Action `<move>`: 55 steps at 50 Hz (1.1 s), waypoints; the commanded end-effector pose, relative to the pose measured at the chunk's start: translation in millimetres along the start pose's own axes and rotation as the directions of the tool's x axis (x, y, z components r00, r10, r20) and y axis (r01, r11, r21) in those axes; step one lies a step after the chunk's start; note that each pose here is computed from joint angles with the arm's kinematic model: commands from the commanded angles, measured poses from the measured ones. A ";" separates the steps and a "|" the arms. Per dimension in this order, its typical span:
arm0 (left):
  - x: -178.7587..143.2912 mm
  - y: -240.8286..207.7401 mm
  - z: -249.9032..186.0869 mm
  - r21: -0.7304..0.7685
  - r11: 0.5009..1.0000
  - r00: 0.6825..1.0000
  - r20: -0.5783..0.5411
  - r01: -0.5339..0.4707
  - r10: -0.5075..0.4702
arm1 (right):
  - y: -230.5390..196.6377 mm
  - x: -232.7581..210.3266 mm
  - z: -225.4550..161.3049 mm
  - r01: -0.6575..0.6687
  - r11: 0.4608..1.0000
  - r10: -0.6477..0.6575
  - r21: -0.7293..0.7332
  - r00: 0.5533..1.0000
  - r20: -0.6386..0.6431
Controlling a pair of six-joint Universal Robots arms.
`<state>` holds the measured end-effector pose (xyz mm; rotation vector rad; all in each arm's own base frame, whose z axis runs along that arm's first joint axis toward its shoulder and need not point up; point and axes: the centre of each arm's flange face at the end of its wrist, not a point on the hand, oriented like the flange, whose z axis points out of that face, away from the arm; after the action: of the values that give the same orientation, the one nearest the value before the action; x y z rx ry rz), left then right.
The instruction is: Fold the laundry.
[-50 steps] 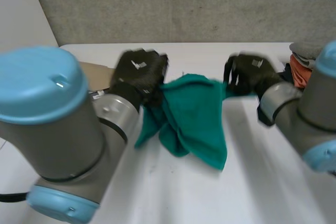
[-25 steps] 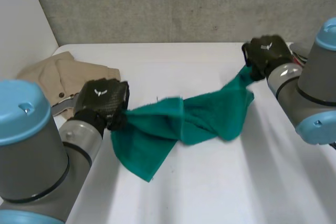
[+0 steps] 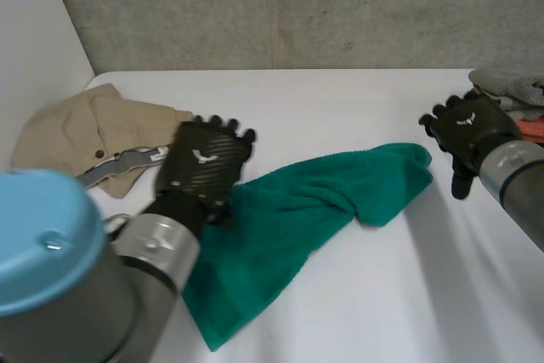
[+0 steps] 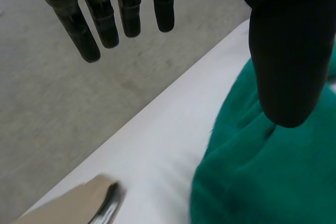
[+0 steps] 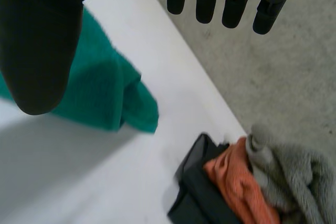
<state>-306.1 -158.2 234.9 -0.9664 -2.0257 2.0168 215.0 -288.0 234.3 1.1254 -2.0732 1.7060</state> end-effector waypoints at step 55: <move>8.0 38.3 6.8 -0.129 0.985 0.976 0.202 0.110 -0.082 | 64.6 -17.2 -3.6 -0.050 0.995 0.056 -0.089 0.996 0.066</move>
<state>-306.9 -156.9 150.9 -0.8341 -2.4157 1.8878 183.3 -276.4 173.5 1.1370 -2.2144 1.6001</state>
